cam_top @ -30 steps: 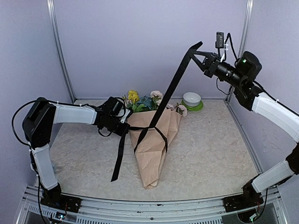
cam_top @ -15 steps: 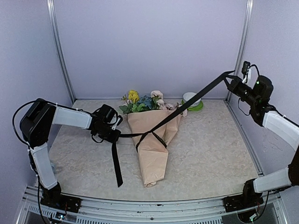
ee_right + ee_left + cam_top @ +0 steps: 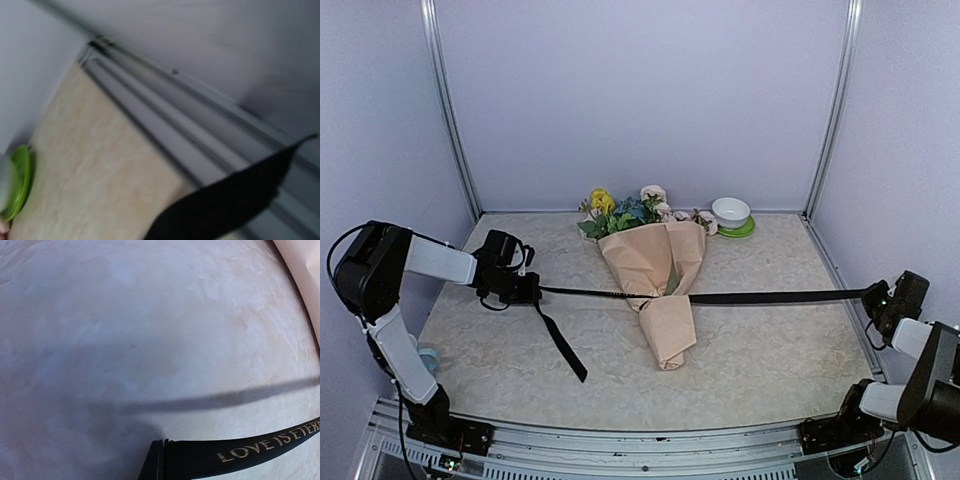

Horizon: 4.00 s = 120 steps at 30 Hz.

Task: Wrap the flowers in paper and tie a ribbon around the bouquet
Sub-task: Tie the ribbon around the folded bouquet, then cross the half-tied ribbon over the folded bouquet.

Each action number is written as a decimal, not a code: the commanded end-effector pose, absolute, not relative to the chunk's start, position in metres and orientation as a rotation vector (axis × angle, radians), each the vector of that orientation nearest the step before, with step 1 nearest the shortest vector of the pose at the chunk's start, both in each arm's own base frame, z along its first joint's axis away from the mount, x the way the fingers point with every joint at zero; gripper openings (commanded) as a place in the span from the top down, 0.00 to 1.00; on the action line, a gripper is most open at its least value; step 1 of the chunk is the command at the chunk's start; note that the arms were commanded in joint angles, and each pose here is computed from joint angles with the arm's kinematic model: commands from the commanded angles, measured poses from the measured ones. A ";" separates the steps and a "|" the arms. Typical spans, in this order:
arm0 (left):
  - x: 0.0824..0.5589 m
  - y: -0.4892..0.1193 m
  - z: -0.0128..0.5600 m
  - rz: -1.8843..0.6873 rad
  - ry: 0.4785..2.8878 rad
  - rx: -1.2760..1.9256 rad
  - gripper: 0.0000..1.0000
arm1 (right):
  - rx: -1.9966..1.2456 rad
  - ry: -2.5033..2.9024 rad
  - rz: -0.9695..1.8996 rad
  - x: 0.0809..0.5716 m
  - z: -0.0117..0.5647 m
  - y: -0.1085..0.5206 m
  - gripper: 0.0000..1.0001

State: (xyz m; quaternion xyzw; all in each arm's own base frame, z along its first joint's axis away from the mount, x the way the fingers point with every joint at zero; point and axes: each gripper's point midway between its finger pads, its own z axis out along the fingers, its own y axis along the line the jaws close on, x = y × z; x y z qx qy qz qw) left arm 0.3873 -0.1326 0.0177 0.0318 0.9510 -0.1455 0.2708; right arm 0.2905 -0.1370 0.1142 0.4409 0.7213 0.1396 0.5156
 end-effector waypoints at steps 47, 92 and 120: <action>0.355 0.054 0.047 -0.114 2.314 -0.690 1.00 | 1.358 1.590 0.001 0.215 0.097 -0.246 1.00; 0.208 -0.348 0.386 -0.524 1.629 0.797 1.00 | -0.530 2.557 1.070 0.203 0.110 0.262 1.00; 0.071 -0.367 0.320 -0.364 1.673 0.938 1.00 | -1.287 1.434 1.089 0.113 0.256 0.389 0.05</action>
